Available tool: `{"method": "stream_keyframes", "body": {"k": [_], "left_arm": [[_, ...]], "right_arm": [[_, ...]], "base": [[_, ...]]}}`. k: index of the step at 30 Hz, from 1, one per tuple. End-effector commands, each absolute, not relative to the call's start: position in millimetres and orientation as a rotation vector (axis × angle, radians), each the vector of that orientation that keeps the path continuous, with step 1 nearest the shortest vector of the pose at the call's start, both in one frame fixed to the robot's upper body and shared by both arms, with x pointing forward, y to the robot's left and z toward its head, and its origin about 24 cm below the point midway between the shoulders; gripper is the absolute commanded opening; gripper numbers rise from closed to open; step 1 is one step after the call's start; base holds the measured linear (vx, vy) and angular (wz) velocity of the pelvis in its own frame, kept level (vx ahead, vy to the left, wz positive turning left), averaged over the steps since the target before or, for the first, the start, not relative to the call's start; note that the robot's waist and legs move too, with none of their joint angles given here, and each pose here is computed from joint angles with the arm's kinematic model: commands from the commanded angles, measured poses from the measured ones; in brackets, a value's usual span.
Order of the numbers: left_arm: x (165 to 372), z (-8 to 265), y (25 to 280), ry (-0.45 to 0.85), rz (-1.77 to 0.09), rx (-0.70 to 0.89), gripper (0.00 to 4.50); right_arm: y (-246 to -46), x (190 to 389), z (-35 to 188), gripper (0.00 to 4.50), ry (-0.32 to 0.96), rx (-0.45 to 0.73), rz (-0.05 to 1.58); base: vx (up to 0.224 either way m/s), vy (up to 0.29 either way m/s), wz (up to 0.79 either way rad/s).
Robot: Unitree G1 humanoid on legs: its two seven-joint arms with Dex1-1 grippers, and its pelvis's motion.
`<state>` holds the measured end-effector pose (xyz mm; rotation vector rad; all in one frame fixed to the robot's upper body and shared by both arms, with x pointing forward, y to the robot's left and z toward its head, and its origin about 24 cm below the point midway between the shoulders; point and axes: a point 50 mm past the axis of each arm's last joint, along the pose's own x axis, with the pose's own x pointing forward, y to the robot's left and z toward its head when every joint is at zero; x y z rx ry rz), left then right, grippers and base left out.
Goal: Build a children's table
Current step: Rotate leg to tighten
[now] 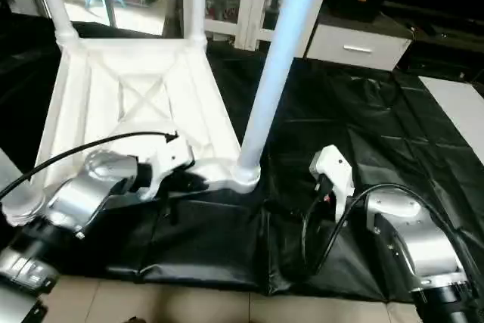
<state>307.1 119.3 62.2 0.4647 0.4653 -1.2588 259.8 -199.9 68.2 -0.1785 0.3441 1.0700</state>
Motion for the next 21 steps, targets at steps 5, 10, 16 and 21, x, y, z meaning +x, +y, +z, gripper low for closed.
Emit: {"method": "stream_keyframes", "body": {"k": [5, 10, 16, 21], "left_arm": [[286.8, 58.7, 100.2, 0.476, -1.463, 0.388, 0.00], [285.6, 59.7, 98.6, 0.470, -1.468, 0.392, 0.00], [286.1, 59.9, 99.4, 0.475, -1.454, 0.404, 0.00], [286.5, 59.1, 100.2, 0.478, -1.445, 0.410, 0.00]], "right_arm": [[-190.7, 273.6, 64.0, 4.43, 0.337, -0.238, 1.075], [-184.6, 281.6, 59.5, 4.43, 0.340, -0.253, 1.104], [-180.0, 285.6, 52.2, 4.43, 0.357, -0.261, 1.171], [-179.1, 289.4, 46.5, 4.07, 0.370, -0.267, 1.191]], "base": [[0.000, 0.000, 0.00], [0.000, 0.000, 0.00], [0.000, 0.000, 0.00], [0.000, 0.000, 0.00]]}}
